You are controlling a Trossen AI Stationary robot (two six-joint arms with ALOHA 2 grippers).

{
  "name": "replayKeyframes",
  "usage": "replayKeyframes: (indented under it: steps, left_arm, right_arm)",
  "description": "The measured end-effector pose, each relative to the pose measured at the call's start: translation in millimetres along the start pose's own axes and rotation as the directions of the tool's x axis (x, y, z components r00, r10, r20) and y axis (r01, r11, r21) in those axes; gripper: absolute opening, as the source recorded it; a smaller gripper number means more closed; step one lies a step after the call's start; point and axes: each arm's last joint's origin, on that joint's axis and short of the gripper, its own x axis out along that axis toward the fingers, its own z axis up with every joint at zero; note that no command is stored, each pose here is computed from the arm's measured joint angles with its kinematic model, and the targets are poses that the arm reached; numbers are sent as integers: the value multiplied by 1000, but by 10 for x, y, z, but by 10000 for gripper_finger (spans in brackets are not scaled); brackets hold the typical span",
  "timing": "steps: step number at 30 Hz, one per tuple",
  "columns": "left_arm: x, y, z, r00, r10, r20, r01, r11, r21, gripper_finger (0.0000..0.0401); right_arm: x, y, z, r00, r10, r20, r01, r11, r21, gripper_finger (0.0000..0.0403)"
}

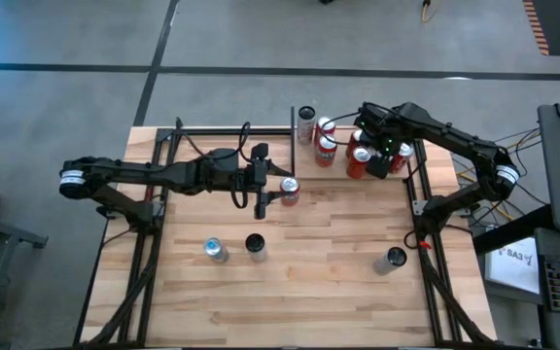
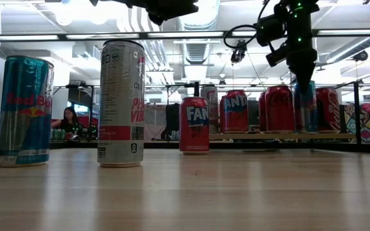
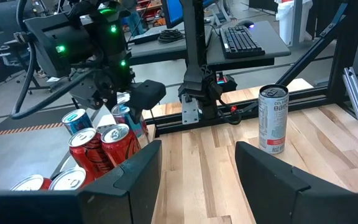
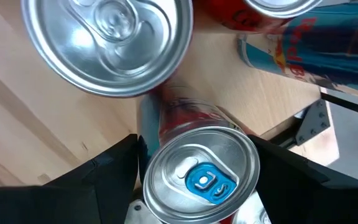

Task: Place canned beverage on shelf
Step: Put the right blue soda can on the shelf aligned with the other blue soda can

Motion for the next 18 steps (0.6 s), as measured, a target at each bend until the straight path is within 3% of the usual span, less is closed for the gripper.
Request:
replayKeyframes:
  steps: [18]
  left_arm:
    - [0,0,0,1000,0,0,0,1000,0,190]
  right_arm:
    - [-153,-39,37,999,-20,49,19,1000,10,273]
